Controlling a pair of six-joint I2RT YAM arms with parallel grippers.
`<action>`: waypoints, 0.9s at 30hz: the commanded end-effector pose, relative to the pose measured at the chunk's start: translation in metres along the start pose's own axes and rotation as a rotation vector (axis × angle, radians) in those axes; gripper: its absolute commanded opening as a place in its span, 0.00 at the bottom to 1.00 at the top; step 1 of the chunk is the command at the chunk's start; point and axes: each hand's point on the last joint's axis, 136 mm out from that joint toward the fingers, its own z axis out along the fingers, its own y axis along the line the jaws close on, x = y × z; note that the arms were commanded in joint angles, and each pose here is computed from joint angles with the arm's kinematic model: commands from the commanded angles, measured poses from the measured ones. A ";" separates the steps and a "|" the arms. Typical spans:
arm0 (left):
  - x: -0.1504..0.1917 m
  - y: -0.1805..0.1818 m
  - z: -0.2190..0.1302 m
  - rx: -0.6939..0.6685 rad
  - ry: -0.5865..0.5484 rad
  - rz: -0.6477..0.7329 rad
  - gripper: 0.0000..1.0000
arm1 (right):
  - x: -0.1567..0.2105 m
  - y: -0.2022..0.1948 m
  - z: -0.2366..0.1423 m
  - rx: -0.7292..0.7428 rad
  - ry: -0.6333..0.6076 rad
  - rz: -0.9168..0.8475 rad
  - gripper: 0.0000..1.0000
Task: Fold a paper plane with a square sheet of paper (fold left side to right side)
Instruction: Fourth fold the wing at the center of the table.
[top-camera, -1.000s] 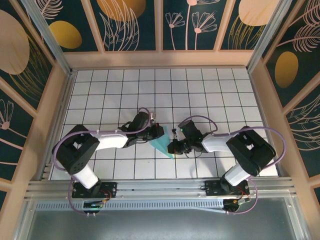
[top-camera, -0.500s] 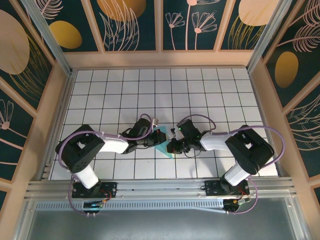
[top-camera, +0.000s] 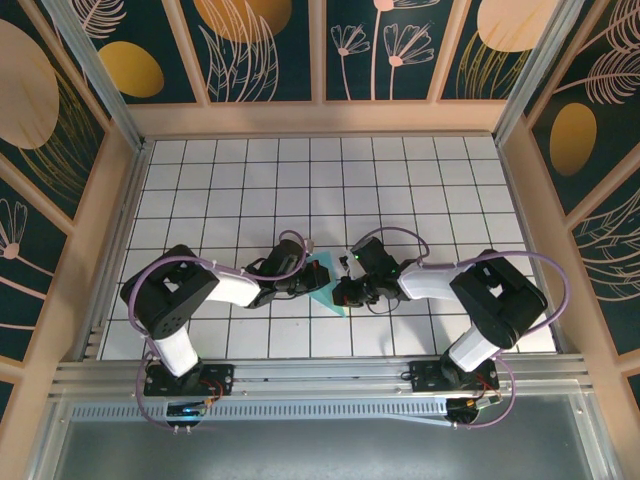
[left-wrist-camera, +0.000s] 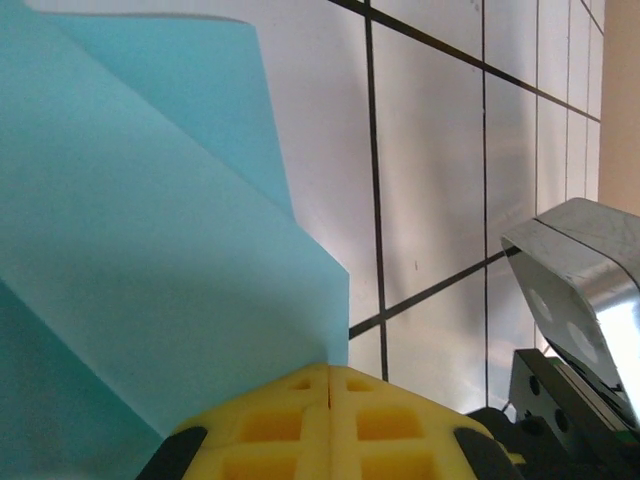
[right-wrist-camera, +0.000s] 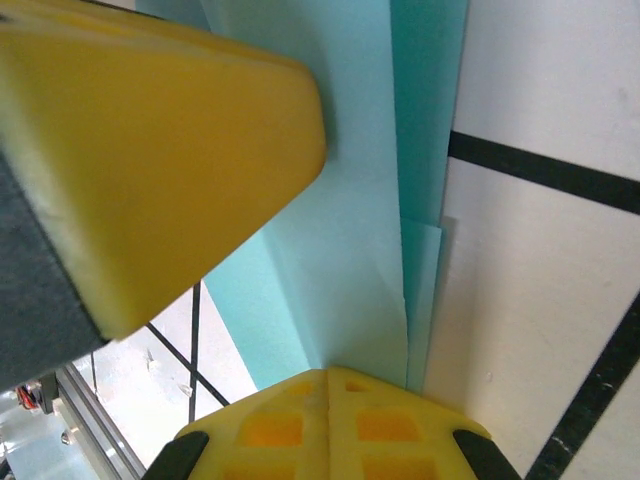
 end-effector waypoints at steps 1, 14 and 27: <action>0.000 0.016 0.003 -0.044 -0.018 0.011 0.00 | 0.048 -0.078 0.004 0.321 0.124 0.081 0.00; -0.010 0.039 0.002 -0.106 -0.042 -0.018 0.00 | 0.056 -0.086 0.006 0.369 0.161 0.072 0.00; -0.057 0.070 -0.011 -0.184 -0.104 0.004 0.00 | 0.060 -0.087 0.007 0.366 0.175 0.074 0.00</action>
